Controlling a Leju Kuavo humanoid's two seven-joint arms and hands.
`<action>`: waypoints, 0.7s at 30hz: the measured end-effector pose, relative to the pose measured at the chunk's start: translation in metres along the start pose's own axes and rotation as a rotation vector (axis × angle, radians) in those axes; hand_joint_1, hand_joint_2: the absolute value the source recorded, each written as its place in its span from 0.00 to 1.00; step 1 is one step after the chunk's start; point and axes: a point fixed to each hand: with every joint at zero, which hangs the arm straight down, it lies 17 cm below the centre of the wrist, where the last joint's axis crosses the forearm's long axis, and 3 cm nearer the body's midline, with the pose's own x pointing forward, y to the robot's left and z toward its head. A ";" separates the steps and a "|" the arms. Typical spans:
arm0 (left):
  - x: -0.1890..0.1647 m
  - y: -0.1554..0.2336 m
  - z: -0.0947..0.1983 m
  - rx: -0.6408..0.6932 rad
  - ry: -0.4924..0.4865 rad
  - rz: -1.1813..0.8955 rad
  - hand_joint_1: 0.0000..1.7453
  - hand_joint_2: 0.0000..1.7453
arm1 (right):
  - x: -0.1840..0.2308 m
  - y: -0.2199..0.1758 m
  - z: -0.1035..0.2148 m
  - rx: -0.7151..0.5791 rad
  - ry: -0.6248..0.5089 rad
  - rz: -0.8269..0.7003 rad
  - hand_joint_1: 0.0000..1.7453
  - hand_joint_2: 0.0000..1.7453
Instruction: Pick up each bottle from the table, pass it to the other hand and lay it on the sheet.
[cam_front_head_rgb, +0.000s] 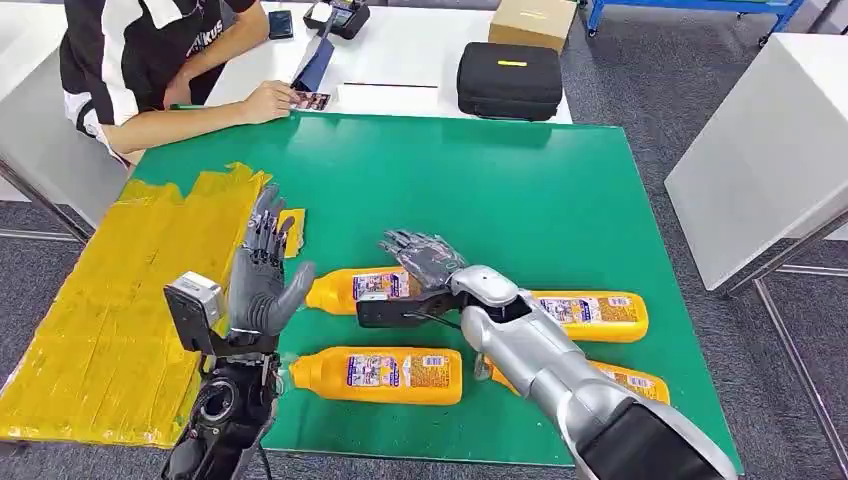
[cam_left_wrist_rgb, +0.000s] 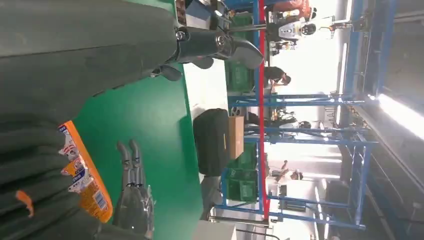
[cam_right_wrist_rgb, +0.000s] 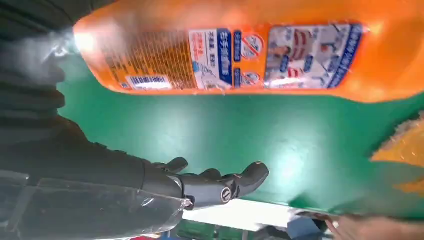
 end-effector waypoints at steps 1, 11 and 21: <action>-0.001 0.000 0.000 0.000 0.003 0.002 0.00 1.00 | -0.002 0.002 0.000 0.005 0.007 0.004 0.00 1.00; -0.007 0.001 0.000 0.001 0.024 0.013 0.00 1.00 | -0.016 0.017 0.004 0.041 0.057 0.004 0.00 1.00; -0.013 0.000 0.002 -0.003 0.039 0.016 0.00 1.00 | -0.027 0.032 0.007 0.074 0.098 -0.015 0.00 1.00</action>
